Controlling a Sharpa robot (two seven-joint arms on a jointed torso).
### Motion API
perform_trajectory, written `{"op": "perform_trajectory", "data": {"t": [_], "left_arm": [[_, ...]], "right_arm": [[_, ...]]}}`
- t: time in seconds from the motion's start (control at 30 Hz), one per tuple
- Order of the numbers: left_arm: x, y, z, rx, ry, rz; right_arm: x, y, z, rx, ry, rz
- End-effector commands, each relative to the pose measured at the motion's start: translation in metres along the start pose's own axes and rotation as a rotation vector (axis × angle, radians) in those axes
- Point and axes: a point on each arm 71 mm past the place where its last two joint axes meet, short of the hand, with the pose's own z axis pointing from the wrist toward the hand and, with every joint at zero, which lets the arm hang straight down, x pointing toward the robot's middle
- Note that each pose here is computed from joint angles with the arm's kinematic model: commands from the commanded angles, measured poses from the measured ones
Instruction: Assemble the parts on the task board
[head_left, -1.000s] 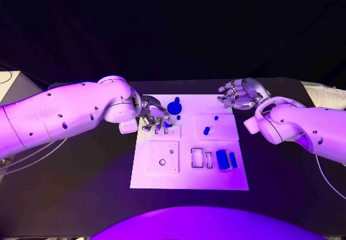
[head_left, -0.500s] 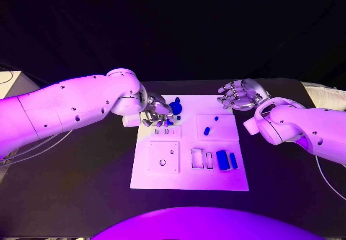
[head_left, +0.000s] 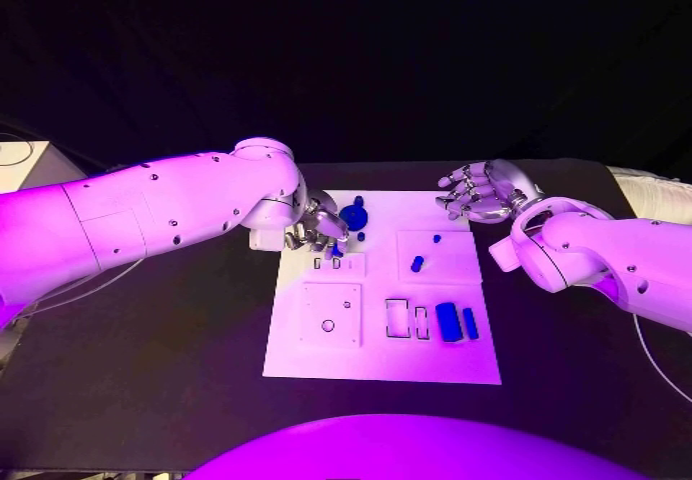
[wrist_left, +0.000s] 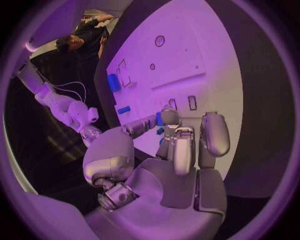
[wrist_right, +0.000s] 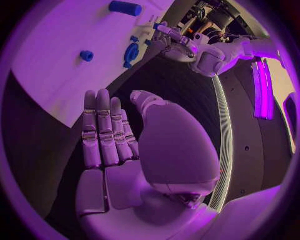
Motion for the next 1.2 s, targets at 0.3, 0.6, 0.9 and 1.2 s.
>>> {"op": "perform_trajectory", "data": {"t": [0.3, 0.6, 0.9, 1.2], "left_arm": [[0.0047, -0.0020, 0.0037, -0.002, 0.052, 0.012], [0.0087, -0.0025, 0.0057, 0.020, 0.081, -0.044], [0.0118, -0.0006, 0.0081, 0.012, 0.088, -0.045], [0.0122, 0.0025, 0.0096, -0.005, 0.067, -0.035]], "right_arm": [[0.001, 0.000, 0.000, -0.007, 0.010, 0.000], [0.002, 0.000, 0.000, -0.006, 0.010, 0.001], [0.002, 0.000, 0.000, -0.006, 0.010, 0.001], [0.001, -0.001, 0.000, -0.005, 0.009, 0.002]]}}
